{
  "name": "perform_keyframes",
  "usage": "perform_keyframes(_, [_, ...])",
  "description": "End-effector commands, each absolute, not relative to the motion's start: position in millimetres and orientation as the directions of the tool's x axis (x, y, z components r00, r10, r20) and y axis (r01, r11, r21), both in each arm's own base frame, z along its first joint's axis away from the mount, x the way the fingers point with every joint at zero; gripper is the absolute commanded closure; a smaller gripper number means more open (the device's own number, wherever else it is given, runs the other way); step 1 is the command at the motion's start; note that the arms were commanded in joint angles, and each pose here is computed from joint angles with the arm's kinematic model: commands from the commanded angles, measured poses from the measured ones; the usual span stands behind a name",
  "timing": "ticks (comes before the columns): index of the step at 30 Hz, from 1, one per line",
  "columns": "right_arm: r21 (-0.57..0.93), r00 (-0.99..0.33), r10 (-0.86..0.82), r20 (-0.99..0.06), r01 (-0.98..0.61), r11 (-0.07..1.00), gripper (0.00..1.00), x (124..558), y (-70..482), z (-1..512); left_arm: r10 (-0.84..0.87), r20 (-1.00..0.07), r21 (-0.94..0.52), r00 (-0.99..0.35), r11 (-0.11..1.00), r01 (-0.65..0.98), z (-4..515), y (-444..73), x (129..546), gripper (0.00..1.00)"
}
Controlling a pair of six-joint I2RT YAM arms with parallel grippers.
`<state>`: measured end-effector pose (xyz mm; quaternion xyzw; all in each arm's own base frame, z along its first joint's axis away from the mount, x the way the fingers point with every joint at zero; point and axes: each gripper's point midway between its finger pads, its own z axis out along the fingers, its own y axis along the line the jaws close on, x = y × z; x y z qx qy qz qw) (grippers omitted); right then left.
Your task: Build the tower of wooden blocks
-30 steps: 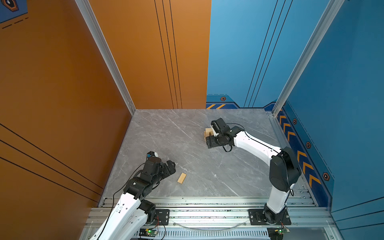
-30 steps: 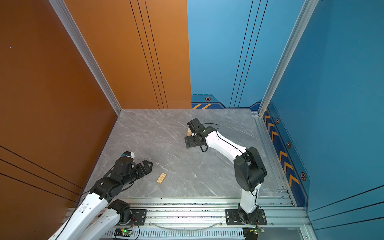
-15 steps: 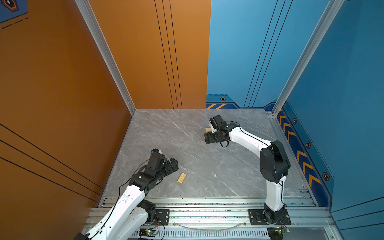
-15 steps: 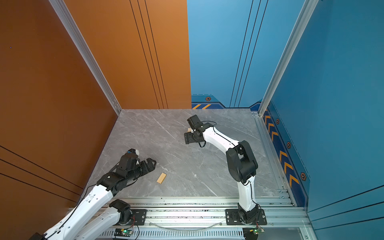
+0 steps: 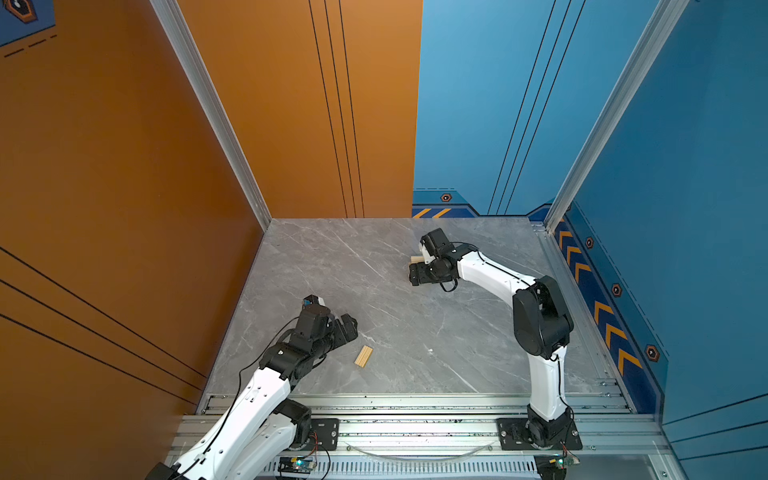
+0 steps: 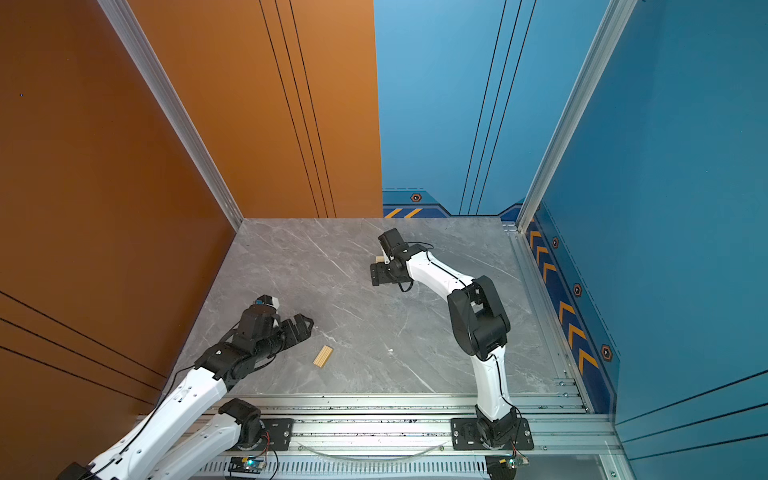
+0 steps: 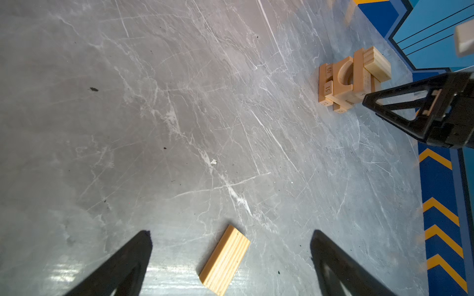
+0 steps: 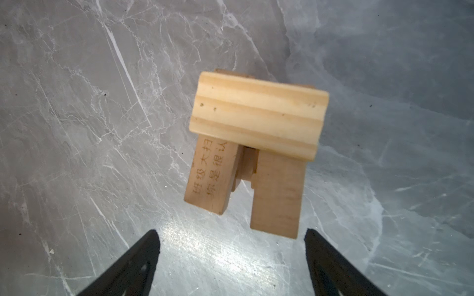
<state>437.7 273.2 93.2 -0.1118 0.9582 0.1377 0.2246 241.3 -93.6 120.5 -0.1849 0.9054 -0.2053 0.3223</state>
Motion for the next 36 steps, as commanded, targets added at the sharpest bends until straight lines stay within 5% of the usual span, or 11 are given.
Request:
perform_keyframes(1, [0.246, -0.864, -0.132, -0.486, -0.28, 0.928, 0.1, 448, 280, 105, -0.455, -0.538, -0.502, -0.71, 0.849, -0.164, 137, -97, 245, 0.02])
perform_keyframes(23, [0.234, -0.873, -0.152, -0.463, -0.285, 0.929, 0.07, 450, 277, 95, -0.451, -0.537, -0.508, -0.712, 0.848, -0.154, 139, -98, 244, 0.03])
perform_keyframes(36, [0.201, -0.847, -0.187, -0.497, -0.322, 0.925, 0.05, 412, 266, 140, -0.443, -0.555, -0.493, -0.704, 0.857, -0.15, 152, -90, 231, 0.02])
